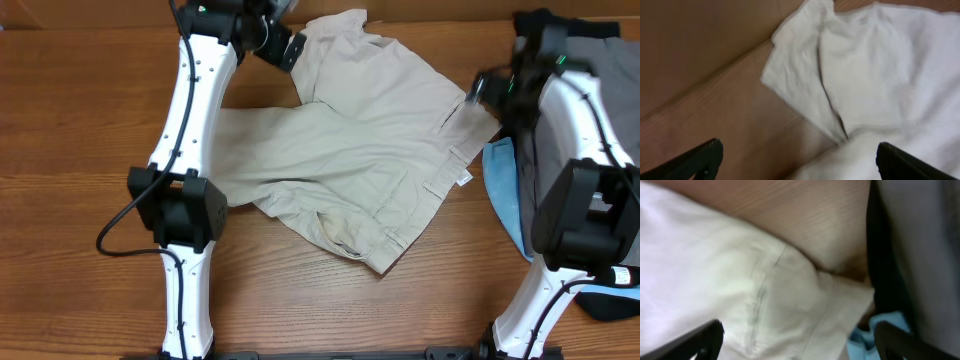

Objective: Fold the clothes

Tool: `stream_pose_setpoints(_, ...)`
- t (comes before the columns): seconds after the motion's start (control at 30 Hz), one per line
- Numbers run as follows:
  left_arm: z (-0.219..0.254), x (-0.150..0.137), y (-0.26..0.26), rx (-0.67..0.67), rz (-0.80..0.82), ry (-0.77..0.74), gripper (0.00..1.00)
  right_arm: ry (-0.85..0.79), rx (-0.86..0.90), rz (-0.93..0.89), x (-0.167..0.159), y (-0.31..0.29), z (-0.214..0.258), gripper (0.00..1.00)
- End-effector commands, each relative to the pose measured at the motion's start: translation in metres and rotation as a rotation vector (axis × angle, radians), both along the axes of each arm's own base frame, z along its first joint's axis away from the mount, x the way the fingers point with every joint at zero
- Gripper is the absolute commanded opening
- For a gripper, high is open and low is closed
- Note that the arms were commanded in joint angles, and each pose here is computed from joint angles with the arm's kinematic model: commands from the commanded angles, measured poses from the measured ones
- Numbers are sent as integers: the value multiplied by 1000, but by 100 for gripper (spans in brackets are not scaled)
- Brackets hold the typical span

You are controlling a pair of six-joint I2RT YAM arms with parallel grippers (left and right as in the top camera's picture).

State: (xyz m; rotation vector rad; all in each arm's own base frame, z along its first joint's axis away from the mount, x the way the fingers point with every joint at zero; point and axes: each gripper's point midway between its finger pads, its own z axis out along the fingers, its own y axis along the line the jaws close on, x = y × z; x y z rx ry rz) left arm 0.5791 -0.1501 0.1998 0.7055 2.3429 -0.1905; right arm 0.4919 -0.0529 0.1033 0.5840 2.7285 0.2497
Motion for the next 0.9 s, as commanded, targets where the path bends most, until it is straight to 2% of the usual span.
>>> stream_pose_setpoints(0.0,-42,26,-18,-30,6,-10,100,-144,-4,53,19,17,90,100)
stream_pose_setpoints(0.07,-62,46,-30,-60,19,-46,99,-147,-4,74,13,28,113,100)
stream_pose_setpoints(0.1,-75,54,-38,-73,20,-60,95,-139,-4,86,7,35,123,100)
stream_pose_setpoints(0.27,-125,74,-56,-88,37,-84,86,-94,4,120,-4,53,122,99)
stream_pose_setpoints(0.33,-148,78,-60,-93,53,-75,84,-83,6,133,-7,59,121,95)
stream_pose_setpoints(0.43,-186,78,-62,-62,71,-56,85,-83,6,142,-7,64,121,94)
stream_pose_setpoints(0.53,-204,80,-49,-31,164,-36,87,-79,7,143,-7,64,120,94)
stream_pose_setpoints(0.7,-215,83,-33,-29,272,-20,92,-61,8,142,-11,64,119,95)
stream_pose_setpoints(0.87,-205,88,-34,-89,283,-22,94,-61,-2,139,-11,62,118,95)
